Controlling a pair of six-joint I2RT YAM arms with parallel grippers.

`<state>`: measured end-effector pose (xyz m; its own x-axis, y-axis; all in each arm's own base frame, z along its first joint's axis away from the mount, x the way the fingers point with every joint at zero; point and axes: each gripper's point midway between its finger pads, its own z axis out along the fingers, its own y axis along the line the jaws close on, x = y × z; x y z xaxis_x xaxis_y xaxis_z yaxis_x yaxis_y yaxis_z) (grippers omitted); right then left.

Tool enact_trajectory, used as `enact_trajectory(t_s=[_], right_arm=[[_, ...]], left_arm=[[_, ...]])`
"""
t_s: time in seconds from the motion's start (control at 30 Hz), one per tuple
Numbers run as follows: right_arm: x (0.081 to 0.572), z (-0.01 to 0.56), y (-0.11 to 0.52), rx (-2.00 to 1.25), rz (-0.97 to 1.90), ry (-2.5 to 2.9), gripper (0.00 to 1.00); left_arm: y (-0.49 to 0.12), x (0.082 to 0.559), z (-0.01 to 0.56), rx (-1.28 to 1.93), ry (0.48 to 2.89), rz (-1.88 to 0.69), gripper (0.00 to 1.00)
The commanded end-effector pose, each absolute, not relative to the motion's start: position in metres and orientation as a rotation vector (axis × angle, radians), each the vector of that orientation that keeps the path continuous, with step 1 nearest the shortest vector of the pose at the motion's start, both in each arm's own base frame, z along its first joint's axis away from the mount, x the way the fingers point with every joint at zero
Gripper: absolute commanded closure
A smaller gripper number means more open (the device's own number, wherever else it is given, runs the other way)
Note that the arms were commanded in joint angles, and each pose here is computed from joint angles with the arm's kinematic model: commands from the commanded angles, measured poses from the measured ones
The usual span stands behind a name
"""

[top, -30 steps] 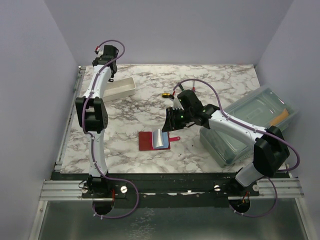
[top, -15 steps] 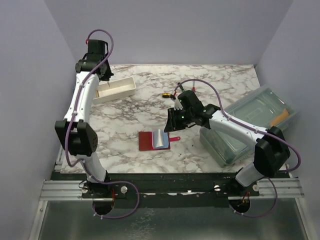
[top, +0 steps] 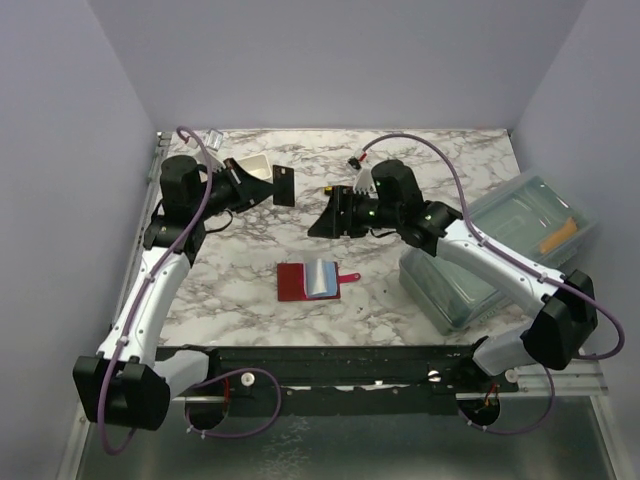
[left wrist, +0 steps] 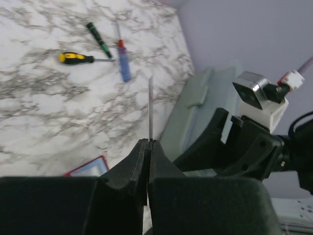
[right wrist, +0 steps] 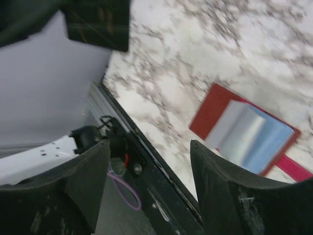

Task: Put the credit cards into the card holder
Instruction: Pick up the credit card from the storage box.

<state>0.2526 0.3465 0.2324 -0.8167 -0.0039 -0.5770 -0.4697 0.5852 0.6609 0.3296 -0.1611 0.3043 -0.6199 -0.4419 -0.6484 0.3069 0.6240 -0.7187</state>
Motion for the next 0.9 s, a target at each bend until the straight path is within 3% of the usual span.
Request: enact_trajectory(t_s=[0.0,0.2,0.37,0.6,0.63,0.67,0.77,0.87], right_arm=[[0.253,0.315,0.366,-0.366,1.415,2.022,0.29],[0.252,0.351,0.365,-0.365,1.501,1.871,0.31],[0.248,0.362,0.358,-0.366,1.586,1.788,0.44],[0.240,0.363,0.354,-0.393,1.635,1.746,0.98],[0.239,0.362,0.355,-0.403,1.642,1.747,0.99],[0.238,0.361,0.355,-0.408,1.649,1.744,1.00],[0.230,0.361,0.356,-0.450,1.689,1.730,1.00],[0.226,0.358,0.357,-0.472,1.714,1.735,1.00]], left_arm=[[-0.191,0.291,0.367,0.039,1.705,-1.415,1.00],[-0.206,0.268,0.372,0.097,1.671,-1.528,1.00],[-0.215,0.256,0.371,0.123,1.667,-1.592,1.00],[-0.223,0.247,0.368,0.122,1.671,-1.690,1.00],[-0.225,0.247,0.368,0.122,1.672,-1.703,1.00],[-0.225,0.247,0.368,0.117,1.677,-1.715,0.98],[-0.228,0.247,0.366,0.114,1.690,-1.762,0.74],[-0.229,0.246,0.367,0.118,1.685,-1.795,0.73]])
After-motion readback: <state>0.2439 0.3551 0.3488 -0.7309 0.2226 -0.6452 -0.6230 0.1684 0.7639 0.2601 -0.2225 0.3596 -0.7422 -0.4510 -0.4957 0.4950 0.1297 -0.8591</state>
